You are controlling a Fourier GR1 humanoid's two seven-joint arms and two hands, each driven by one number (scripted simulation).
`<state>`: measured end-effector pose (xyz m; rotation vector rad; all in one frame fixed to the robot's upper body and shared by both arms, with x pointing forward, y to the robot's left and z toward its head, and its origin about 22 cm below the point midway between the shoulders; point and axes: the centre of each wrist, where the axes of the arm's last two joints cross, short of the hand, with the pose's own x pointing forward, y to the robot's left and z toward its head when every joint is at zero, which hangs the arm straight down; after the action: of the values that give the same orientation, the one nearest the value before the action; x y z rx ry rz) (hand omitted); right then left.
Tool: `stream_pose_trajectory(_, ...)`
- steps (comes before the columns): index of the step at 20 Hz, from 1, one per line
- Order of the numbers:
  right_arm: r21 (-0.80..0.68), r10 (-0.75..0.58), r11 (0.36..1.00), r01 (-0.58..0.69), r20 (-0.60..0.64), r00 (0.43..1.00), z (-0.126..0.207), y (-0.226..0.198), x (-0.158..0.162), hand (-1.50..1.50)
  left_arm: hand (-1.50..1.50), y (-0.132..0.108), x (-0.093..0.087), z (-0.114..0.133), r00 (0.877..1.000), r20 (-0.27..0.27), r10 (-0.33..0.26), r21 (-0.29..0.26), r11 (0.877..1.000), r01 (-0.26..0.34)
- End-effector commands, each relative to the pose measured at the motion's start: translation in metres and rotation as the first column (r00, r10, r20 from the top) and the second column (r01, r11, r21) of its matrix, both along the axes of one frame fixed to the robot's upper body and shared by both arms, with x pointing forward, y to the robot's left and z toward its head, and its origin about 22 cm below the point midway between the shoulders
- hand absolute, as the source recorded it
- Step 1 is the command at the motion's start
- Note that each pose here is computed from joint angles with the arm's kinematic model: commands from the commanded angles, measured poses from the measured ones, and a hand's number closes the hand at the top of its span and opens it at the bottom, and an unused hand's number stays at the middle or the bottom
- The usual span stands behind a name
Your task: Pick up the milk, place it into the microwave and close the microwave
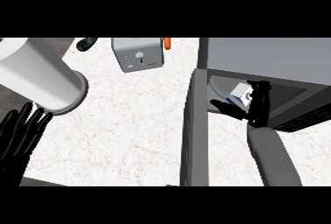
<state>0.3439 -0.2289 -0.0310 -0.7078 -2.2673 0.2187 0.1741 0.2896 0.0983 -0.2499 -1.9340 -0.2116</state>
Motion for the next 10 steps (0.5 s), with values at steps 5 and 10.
stream_pose_trajectory(5, 0.141, 0.002, 0.989, 0.040, -0.286, 0.958, 0.005, -0.008, 0.026, -1.50, -1.50, -0.013, 0.001, -0.003, 1.000, -0.001, -0.004, -0.010, 1.000, 0.004)
stream_pose_trajectory(10, 0.205, 0.048, 0.979, 0.017, -0.306, 0.951, 0.003, 0.009, 0.028, -1.50, -1.50, -0.018, 0.005, -0.007, 1.000, -0.019, 0.013, -0.015, 1.000, -0.014)
